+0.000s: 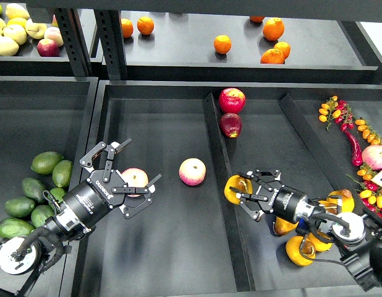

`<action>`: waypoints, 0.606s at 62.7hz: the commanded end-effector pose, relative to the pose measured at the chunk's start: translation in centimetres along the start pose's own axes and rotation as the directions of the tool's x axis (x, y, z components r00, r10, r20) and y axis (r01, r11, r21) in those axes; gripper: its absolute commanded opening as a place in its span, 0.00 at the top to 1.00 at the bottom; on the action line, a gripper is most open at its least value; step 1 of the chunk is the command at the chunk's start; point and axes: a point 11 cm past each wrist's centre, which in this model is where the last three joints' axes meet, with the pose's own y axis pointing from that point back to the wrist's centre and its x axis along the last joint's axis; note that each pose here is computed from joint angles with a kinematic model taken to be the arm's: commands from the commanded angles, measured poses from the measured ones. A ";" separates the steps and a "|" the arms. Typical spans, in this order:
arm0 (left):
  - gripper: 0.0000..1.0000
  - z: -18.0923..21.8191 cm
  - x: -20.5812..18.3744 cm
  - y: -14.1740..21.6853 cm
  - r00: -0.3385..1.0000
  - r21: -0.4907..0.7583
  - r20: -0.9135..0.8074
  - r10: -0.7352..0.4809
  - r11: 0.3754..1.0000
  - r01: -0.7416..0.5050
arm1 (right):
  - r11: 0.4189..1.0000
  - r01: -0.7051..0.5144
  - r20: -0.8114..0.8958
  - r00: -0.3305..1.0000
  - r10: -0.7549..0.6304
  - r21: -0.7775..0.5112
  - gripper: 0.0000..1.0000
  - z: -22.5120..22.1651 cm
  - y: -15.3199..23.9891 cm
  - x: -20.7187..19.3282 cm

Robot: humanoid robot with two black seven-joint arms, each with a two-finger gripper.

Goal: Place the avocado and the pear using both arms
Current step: 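Carry the pear into the bin of yellow pears and lower it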

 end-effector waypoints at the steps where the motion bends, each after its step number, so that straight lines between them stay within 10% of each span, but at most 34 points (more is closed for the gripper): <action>1: 0.01 0.0 0.0 0.0 1.000 0.000 -0.001 0.001 1.000 -0.001 | 1.000 -0.029 0.018 0.999 0.029 -0.005 0.73 0.8 1.2 1.4; 38: 0.01 0.0 0.0 0.0 1.000 0.000 0.001 0.001 1.000 -0.001 | 0.990 -0.103 0.075 0.991 0.110 -0.092 0.69 6.5 2.7 4.8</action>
